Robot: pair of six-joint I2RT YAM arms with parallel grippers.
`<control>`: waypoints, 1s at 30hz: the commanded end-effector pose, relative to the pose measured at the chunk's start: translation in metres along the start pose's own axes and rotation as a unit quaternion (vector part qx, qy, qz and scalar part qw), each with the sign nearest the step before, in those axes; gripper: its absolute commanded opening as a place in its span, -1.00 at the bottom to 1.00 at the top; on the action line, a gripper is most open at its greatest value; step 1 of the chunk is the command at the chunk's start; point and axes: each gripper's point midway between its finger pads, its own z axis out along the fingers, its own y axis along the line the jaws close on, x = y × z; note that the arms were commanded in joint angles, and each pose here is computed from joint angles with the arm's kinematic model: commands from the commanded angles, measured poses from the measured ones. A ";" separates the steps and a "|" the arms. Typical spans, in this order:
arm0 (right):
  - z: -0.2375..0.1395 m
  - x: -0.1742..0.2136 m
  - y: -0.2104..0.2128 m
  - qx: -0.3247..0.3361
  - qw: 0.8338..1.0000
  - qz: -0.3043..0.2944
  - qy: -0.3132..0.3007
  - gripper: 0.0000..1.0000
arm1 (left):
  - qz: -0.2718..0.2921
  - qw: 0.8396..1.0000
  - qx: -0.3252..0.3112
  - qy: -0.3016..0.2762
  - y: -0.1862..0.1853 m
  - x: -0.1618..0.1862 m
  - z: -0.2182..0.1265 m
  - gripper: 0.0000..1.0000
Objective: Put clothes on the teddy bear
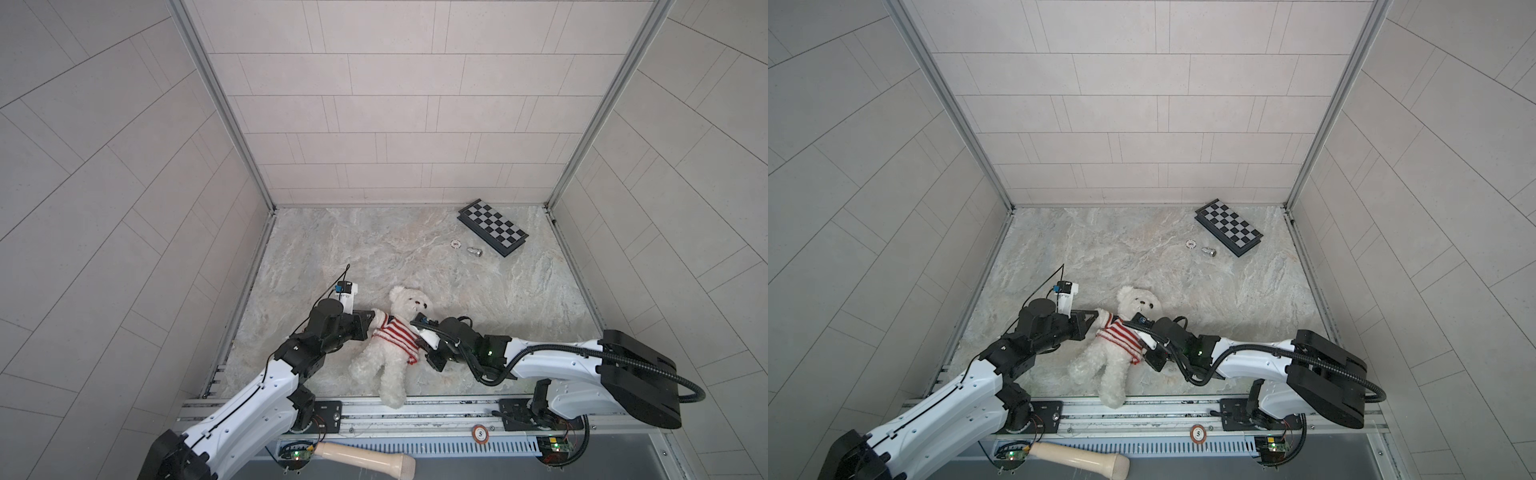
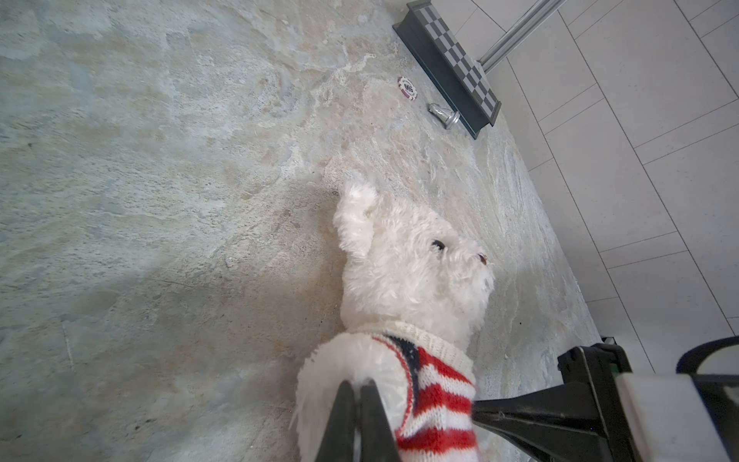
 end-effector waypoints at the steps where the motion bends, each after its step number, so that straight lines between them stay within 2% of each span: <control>1: -0.001 0.002 -0.001 0.004 1.000 0.005 0.000 -0.87 | -0.001 1.000 -0.004 -0.010 0.003 -0.002 -0.001 -1.00; 4: -0.012 -0.012 -0.002 0.010 1.000 -0.007 -0.010 -0.85 | 0.000 1.000 -0.005 -0.010 0.003 -0.002 -0.001 -1.00; 8: -0.033 -0.056 0.008 -0.005 0.998 -0.048 -0.049 -0.68 | -0.002 1.000 -0.004 -0.010 0.003 -0.002 0.000 -1.00; 11: -0.032 -0.083 0.011 -0.005 0.994 -0.076 -0.072 -0.54 | -0.004 1.000 -0.001 -0.013 0.002 -0.004 0.001 -1.00; 14: -0.019 -0.103 0.016 -0.014 0.992 -0.085 -0.091 -0.54 | -0.007 1.000 0.003 -0.013 0.001 -0.004 0.001 -1.00; 16: -0.009 -0.110 0.021 -0.025 0.991 -0.087 -0.095 -0.64 | -0.008 1.000 0.005 -0.015 0.000 -0.004 0.001 -1.00; 20: 0.011 -0.107 0.027 -0.043 0.992 -0.088 -0.084 -0.77 | -0.009 1.000 0.004 -0.018 0.000 -0.005 0.000 -1.00; 30: 0.030 -0.074 0.036 -0.077 0.993 -0.083 -0.028 -0.84 | -0.020 1.000 0.010 -0.019 -0.001 -0.005 0.003 -1.00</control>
